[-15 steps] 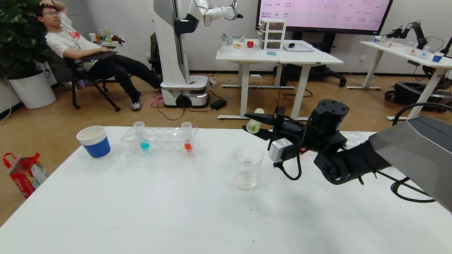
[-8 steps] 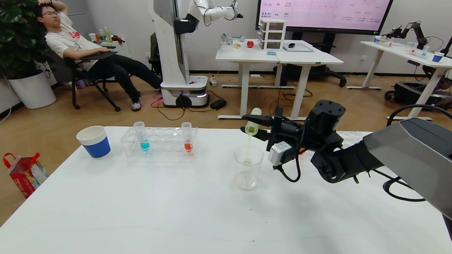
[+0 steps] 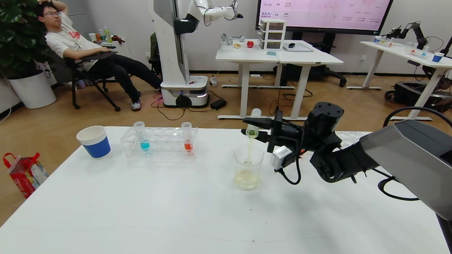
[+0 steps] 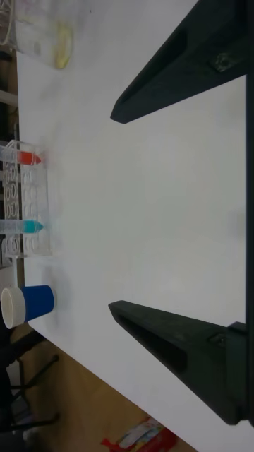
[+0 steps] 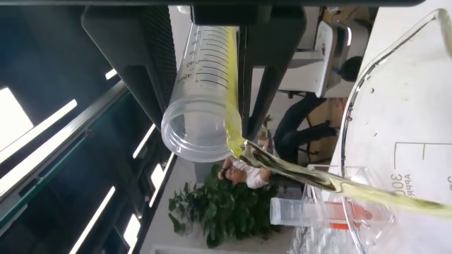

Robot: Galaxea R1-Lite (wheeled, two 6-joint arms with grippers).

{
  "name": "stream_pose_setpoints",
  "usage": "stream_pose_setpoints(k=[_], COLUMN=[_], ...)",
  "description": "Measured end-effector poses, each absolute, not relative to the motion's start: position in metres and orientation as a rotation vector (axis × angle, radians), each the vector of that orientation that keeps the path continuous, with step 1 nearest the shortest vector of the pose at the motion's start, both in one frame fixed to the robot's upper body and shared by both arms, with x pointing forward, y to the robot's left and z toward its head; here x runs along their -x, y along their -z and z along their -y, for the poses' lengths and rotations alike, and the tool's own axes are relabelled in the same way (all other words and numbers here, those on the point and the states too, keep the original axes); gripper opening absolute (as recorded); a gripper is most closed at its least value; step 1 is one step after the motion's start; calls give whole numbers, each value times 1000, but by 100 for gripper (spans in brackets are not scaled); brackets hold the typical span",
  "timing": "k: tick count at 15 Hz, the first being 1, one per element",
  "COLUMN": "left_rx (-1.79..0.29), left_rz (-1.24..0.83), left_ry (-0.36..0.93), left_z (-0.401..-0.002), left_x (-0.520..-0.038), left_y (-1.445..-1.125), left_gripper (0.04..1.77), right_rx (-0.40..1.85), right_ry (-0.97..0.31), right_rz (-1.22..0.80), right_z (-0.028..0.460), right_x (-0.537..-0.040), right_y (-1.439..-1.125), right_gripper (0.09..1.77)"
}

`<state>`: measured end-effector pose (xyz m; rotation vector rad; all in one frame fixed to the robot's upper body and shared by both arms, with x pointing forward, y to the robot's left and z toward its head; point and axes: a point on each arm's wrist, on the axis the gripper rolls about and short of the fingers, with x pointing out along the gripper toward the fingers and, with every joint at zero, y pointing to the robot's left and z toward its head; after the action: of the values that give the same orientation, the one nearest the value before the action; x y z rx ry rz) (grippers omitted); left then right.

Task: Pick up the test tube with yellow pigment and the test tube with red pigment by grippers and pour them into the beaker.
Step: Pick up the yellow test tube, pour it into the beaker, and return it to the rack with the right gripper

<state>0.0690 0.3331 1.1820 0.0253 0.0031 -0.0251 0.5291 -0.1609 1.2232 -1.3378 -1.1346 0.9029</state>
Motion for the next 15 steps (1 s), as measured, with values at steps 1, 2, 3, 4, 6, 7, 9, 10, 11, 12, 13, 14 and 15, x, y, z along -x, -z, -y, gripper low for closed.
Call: stream_pose_setpoints(k=[1, 2, 3, 4, 6, 7, 9, 10, 11, 12, 13, 14, 15], left_rx=[-25, -25, -25, -25, -25, -24, -25, -24, -25, -25, -24, -25, -24], left_rz=[-3, -3, -3, -3, -3, -3, -3, -3, -3, -3, -3, -3, -3], left_ry=[25, 25, 25, 25, 25, 25, 25, 25, 25, 25, 25, 25, 25], left_z=[-333, -333, -333, -333, -333, -333, -333, -333, -333, -333, -333, -333, -333], left_x=[-69, -69, -69, -69, -69, -69, -69, -69, -69, -69, -69, -69, -69], left_y=[-1182, -1182, -1182, -1182, -1182, -1182, -1182, -1182, -1182, -1182, -1182, -1182, -1182], left_gripper=[175, 175, 175, 175, 175, 175, 175, 175, 175, 175, 175, 175, 175], right_rx=[1346, 1355, 1366, 1381, 1418, 1441, 1478, 1488, 1494, 1494, 1494, 1491, 1484], right_ry=[-902, -902, -898, -890, -865, -850, -827, -821, -816, -816, -817, -818, -825], right_rz=[1146, 1158, 1171, 1185, 1215, 1243, 1286, 1296, 1304, 1304, 1304, 1299, 1290], right_z=[161, 161, 161, 161, 161, 161, 161, 160, 160, 160, 160, 160, 160], right_x=[-529, -529, -529, -529, -529, -529, -530, -529, -529, -529, -529, -529, -529], right_y=[-1223, -1223, -1223, -1223, -1224, -1226, -1227, -1227, -1227, -1227, -1227, -1226, -1226], right_gripper=[51, 51, 51, 51, 51, 51, 51, 51, 51, 51, 51, 51, 51])
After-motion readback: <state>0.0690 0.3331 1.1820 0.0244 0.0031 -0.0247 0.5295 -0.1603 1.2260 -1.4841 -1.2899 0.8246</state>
